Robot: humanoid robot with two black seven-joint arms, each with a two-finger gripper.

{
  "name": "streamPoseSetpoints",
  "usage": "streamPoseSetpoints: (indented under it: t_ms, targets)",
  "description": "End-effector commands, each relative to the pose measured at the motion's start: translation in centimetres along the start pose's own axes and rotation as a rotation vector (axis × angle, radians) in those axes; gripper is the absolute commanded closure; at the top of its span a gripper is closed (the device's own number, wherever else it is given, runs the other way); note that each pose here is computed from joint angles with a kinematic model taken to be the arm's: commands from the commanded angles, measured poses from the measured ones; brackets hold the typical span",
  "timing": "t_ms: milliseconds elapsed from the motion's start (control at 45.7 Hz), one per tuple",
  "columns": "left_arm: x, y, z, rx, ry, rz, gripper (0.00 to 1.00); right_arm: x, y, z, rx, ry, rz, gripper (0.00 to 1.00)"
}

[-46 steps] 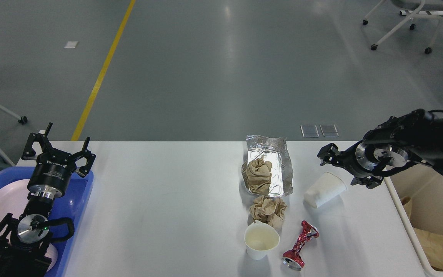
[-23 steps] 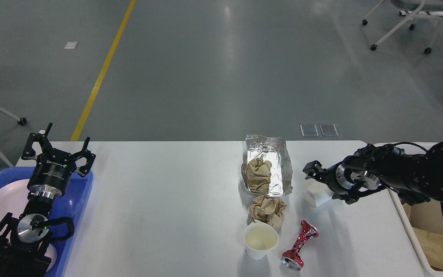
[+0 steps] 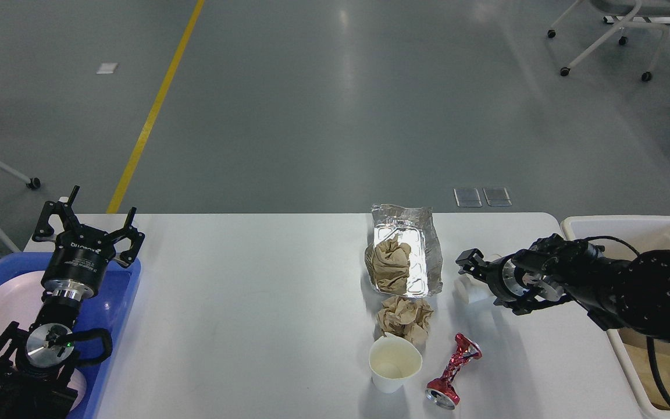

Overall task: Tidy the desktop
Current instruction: 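Lower the right gripper onto the white paper cup and grasp it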

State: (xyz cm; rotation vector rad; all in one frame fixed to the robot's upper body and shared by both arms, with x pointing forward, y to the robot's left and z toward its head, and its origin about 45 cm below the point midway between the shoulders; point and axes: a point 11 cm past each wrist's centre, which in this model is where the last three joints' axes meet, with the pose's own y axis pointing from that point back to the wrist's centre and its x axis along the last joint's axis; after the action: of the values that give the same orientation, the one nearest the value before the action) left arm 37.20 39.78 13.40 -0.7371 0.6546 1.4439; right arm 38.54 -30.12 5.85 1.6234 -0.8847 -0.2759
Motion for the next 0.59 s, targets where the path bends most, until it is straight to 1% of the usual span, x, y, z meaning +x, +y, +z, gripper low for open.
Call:
streamPoseSetpoints:
  t_ms: [0,44,175,219,328,416,460,504,569]
  targets:
    - [0.0,0.0,0.0,-0.001,0.0,-0.001,0.04,-0.5,-0.5,0.2,0.025,-0.072,0.002,0.06]
    - [0.0,0.0,0.0,-0.001,0.0,-0.001,0.04,-0.6,-0.6,0.1,0.039,-0.106,-0.003,0.07]
    - [0.0,0.0,0.0,-0.001,0.0,-0.001,0.04,-0.6,-1.0,0.0,0.073,-0.187,0.01,0.16]
    - [0.0,0.0,0.0,-0.001,0.0,-0.001,0.04,-0.7,-1.1,0.1,0.074,-0.197,0.012,0.25]
    - [0.0,0.0,0.0,-0.001,0.0,-0.001,0.04,-0.6,-1.2,0.5,0.065,-0.207,0.035,0.42]
    - [0.0,0.0,0.0,-0.001,0.0,-0.001,0.04,-0.7,-1.4,1.0,0.055,-0.213,0.052,0.63]
    - [0.0,0.0,0.0,0.0,0.0,0.001,0.04,-0.8,-1.5,1.2,0.05,-0.215,0.06,0.69]
    - [0.0,0.0,0.0,-0.001,0.0,-0.001,0.04,-0.8,-1.5,1.3,0.048,-0.215,0.066,0.78]
    - [0.0,0.0,0.0,-0.001,0.0,-0.001,0.04,-0.6,-1.5,1.4,0.045,-0.215,0.074,0.87]
